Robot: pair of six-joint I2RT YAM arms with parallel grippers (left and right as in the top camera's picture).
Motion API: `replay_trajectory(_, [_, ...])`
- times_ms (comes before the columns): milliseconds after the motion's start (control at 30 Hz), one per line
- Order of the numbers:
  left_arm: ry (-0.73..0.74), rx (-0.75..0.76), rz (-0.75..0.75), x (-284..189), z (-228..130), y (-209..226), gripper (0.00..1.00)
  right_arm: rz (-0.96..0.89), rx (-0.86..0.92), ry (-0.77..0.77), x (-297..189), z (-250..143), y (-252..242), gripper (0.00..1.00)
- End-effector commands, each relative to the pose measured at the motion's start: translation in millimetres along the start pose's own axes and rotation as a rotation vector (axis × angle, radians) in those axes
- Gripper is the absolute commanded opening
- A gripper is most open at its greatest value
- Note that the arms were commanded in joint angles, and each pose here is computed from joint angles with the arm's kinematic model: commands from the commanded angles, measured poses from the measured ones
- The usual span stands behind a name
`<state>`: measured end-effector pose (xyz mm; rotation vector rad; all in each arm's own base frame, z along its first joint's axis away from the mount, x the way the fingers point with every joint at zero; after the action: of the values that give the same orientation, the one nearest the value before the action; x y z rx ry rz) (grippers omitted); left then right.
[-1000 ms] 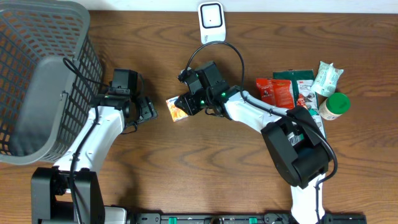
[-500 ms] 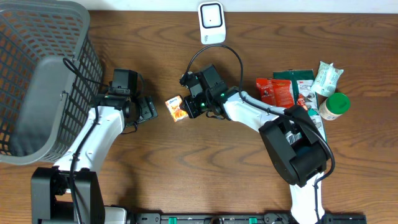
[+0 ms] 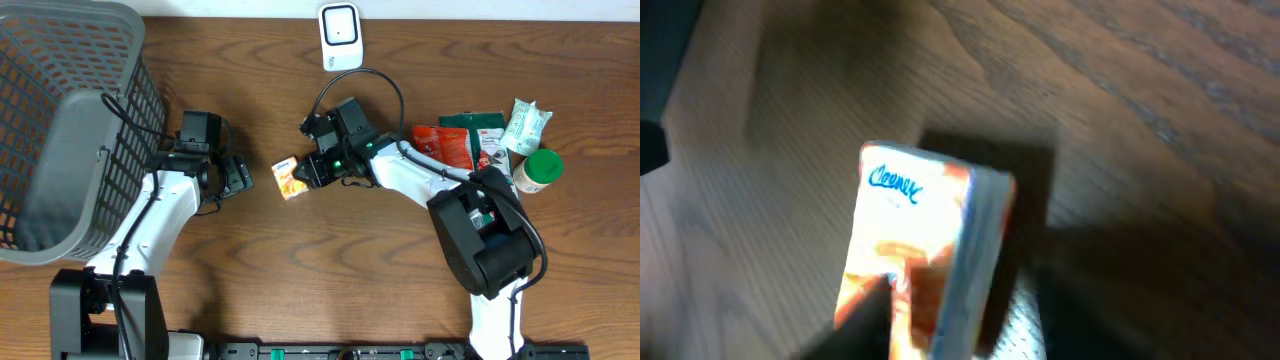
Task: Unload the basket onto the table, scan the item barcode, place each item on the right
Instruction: 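Reach the right gripper to the Kleenex pack beside the left gripper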
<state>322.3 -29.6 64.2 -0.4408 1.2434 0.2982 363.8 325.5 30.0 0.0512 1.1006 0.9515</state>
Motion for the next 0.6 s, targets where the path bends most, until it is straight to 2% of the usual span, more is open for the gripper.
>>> replay_trajectory(0, [0.013, 0.004, 0.024, 5, -4, 5, 0.85, -0.056, -0.035, -0.045, -9, 13, 4, 0.55])
replay_trajectory(267, [0.013, 0.005, 0.024, 5, -4, 5, 0.85, -0.155, -0.064, -0.043, 0, 11, 1, 0.52])
replay_trajectory(333, [0.013, 0.004, 0.024, 5, -4, 5, 0.85, -0.157, -0.059, -0.016, 3, 4, 2, 0.51])
replay_trajectory(367, [0.013, 0.005, 0.024, 5, -4, 5, 0.85, -0.157, -0.051, 0.013, 6, -4, 2, 0.46])
replay_trajectory(567, [0.013, 0.004, 0.024, 5, -4, 5, 0.85, -0.187, -0.029, 0.066, 10, -29, -7, 0.41])
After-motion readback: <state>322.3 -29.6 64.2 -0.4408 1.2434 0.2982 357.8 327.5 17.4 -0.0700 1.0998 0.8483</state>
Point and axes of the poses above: each gripper's point midway between its finger pads, its own x axis out along the fingers, its own y axis along the line the jaws close on, z = x × y, the point moved 1 cm from there along -x, back along the fingers, and after that the axes turned 6 degrees about -x, right-handed, at the moved point
